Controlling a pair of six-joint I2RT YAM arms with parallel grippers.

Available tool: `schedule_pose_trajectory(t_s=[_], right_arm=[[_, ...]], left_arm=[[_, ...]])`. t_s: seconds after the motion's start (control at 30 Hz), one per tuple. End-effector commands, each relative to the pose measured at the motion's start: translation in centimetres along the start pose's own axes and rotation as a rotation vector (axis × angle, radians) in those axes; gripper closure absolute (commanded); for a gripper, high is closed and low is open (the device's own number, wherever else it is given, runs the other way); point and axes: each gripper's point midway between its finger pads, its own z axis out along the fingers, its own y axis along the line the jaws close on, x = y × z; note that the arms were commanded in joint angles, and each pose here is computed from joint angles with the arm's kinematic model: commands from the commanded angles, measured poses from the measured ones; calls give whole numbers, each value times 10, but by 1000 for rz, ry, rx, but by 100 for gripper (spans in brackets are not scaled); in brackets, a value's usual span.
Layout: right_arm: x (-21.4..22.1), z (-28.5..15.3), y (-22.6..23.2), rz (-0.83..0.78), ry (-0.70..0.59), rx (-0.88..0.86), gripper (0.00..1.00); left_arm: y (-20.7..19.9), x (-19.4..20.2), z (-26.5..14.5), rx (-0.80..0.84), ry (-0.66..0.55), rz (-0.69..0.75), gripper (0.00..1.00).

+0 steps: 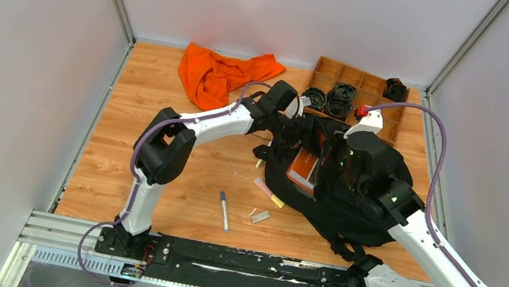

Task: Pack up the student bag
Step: Place the book in the student bag, then zip the student bag at the center of the board.

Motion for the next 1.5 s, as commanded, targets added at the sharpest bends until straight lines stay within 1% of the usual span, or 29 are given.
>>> schedule_pose_trajectory(t_s=[0.0, 0.13, 0.23, 0.3, 0.37, 0.47, 0.63, 0.7, 0.8, 0.87, 1.07, 1.17, 1.23, 1.33, 1.43, 1.47], right_arm=[[-11, 0, 3, 34, -38, -2, 100], [-8, 1, -4, 24, -27, 40, 100], [-8, 1, -9, 10, -29, 62, 100], [-8, 0, -12, 6, -35, 72, 100], [-9, 0, -12, 4, -38, 75, 100], [-8, 0, -11, 3, -33, 66, 100], [0, 2, -6, -2, -5, 38, 100], [3, 3, 0, -10, 14, 8, 100], [9, 7, 23, -33, 74, -99, 100], [19, 14, 40, -39, 130, -163, 100], [46, 32, 66, -2, 240, -235, 100], [51, 38, 81, 18, 264, -289, 100], [53, 44, 82, 12, 273, -282, 100], [54, 50, 83, 3, 279, -269, 100], [50, 45, 94, 10, 294, -323, 97], [50, 44, 96, 12, 297, -332, 96]], left_arm=[[-2, -6, -22, -129, -14, 154, 16], [-7, 0, -43, -170, -6, 264, 5], [-3, 9, -61, -223, 6, 329, 2], [0, 16, -72, -252, 9, 352, 2], [0, 22, -82, -263, 0, 363, 4], [-4, 27, -99, -279, -37, 383, 9], [-14, 33, -128, -287, -105, 433, 13], [-12, 32, -143, -318, -147, 434, 14], [9, 18, -172, -447, -287, 378, 16], [18, 21, -183, -479, -331, 364, 15], [35, 45, -199, -498, -366, 368, 13], [41, 52, -208, -497, -410, 353, 13], [47, 57, -211, -499, -424, 340, 13], [57, 63, -214, -526, -419, 329, 13], [69, 68, -213, -553, -400, 339, 13], [81, 71, -209, -569, -395, 335, 13]])
